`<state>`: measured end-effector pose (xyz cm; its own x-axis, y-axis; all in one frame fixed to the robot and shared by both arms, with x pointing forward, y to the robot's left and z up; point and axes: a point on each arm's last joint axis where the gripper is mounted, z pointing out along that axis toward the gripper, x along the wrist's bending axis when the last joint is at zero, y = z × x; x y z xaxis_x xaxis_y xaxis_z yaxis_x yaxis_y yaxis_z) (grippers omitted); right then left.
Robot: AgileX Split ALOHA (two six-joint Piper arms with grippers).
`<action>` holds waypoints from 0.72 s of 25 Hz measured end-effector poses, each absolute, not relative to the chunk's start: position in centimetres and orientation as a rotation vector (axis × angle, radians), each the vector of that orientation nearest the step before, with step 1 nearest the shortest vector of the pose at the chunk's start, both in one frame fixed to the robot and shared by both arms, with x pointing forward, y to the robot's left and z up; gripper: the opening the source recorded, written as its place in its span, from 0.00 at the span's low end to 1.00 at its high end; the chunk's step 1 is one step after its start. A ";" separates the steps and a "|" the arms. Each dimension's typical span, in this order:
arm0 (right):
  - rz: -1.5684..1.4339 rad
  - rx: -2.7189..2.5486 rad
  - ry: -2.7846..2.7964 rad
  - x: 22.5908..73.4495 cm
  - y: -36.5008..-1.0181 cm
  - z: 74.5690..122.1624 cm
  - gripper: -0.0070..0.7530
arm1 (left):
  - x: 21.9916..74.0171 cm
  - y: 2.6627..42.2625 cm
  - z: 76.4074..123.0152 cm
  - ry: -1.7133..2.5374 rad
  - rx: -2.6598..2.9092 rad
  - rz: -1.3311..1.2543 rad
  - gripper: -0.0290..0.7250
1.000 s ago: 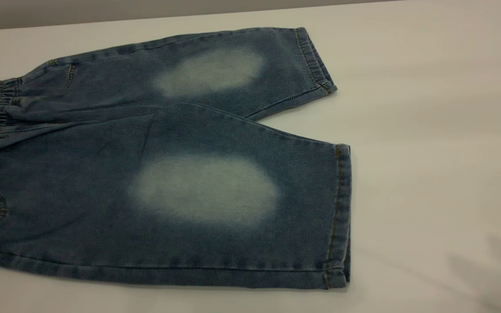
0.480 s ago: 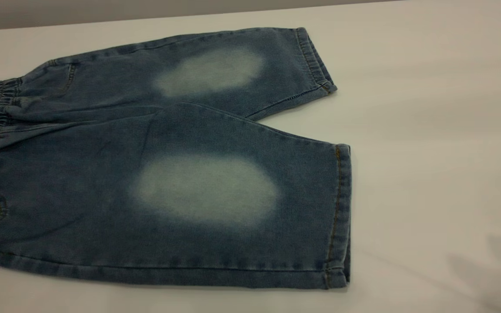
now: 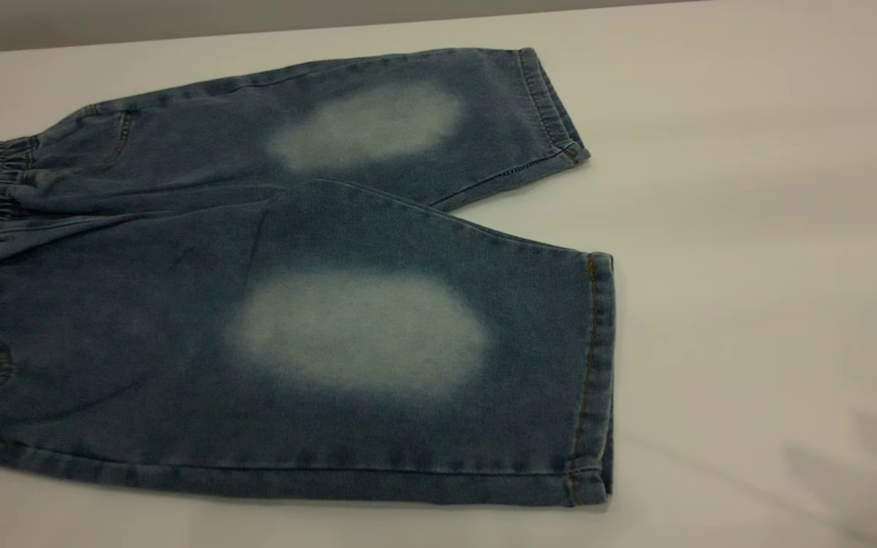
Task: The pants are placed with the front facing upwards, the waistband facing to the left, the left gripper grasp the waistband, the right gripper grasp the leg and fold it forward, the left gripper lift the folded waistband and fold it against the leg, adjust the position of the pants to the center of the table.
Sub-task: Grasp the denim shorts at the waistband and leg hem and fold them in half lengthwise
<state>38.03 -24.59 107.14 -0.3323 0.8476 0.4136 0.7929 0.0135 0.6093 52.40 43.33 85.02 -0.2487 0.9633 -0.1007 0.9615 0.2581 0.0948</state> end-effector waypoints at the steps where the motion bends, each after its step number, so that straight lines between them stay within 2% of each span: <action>1: 1.232 1.774 2.187 38.0 -24.6 107.1 0.54 | 52.4 43.3 85.0 2.379 1.834 0.020 0.63; 10: 1.232 1.774 2.187 38.0 -24.6 107.1 0.54 | 52.5 43.4 85.0 2.381 1.824 0.038 0.63; 18: 1.232 1.774 2.187 38.0 -24.6 107.1 0.54 | 52.2 43.1 83.2 2.408 1.826 -0.049 0.63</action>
